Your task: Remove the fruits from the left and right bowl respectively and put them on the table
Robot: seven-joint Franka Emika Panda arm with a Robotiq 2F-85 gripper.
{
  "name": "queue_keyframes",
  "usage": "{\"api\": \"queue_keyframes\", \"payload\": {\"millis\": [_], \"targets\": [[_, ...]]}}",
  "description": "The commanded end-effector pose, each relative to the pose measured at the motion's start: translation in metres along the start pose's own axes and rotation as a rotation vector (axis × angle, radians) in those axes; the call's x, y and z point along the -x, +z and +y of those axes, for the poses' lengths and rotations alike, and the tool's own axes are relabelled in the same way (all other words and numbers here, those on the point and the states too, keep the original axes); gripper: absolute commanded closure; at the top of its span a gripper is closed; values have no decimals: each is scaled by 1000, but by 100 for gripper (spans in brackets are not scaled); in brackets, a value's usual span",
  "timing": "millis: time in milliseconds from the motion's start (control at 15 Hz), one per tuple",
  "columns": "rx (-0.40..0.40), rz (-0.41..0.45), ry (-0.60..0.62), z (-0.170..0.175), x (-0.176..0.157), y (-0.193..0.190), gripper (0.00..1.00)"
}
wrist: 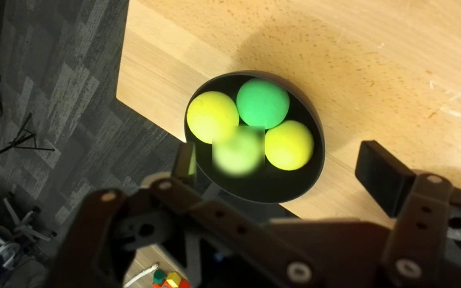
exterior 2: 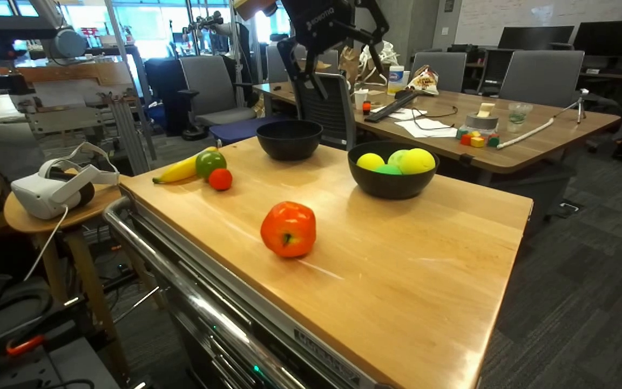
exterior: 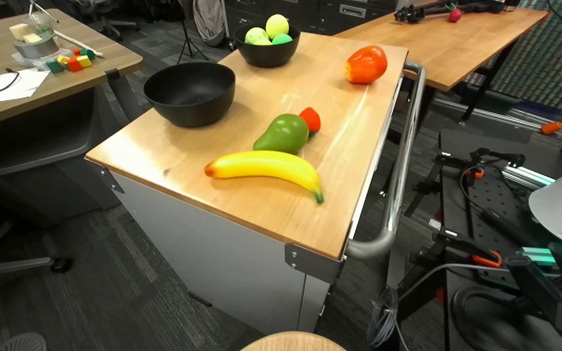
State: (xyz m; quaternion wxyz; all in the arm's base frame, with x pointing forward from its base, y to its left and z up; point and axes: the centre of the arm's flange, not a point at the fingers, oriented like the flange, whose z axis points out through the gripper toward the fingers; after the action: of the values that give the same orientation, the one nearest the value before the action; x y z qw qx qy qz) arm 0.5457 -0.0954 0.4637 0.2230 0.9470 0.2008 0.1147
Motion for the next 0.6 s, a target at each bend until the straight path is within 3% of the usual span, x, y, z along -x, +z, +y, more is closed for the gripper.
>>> {"api": "queue_keyframes", "payload": {"millis": [0,200,533], "targets": [[-11,20,-9,5,-9,1,0],[-46,46,-36,12,-22,11,0],[-103,9,-74,16,-50,59,0]]}}
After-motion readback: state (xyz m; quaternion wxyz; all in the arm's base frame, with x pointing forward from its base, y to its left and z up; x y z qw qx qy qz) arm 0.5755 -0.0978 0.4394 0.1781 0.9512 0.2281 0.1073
